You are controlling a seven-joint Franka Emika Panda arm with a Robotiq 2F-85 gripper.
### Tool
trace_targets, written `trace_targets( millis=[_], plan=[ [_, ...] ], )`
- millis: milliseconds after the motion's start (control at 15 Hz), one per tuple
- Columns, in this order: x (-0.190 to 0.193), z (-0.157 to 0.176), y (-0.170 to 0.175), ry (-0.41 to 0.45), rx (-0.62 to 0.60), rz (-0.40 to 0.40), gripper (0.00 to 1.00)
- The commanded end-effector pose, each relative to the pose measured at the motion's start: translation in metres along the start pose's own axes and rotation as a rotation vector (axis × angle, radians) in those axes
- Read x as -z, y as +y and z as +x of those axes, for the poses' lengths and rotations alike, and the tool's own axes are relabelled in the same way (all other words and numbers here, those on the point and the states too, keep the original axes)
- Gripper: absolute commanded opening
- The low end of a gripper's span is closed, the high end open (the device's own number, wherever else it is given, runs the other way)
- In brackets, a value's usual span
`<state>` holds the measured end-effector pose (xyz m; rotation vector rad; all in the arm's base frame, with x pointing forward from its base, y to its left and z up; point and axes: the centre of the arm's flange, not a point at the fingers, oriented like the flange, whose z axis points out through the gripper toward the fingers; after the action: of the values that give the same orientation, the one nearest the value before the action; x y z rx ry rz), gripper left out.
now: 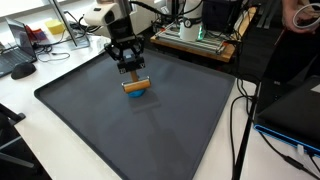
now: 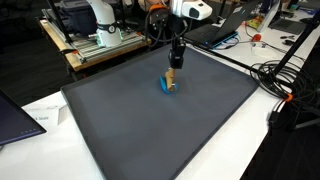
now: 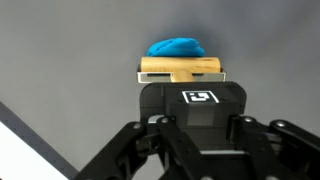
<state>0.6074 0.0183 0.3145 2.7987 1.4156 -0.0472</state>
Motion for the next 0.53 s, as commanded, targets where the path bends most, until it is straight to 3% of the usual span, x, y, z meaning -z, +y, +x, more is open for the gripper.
trace_targets(
  millis=[0,467],
  plan=[
    [-0.0499,0.0268,-0.0053,0.054,-0.009,0.048,0.22],
    [-0.0507,0.0311,-0.0046,0.057,-0.008,0.054,0.22]
  ],
)
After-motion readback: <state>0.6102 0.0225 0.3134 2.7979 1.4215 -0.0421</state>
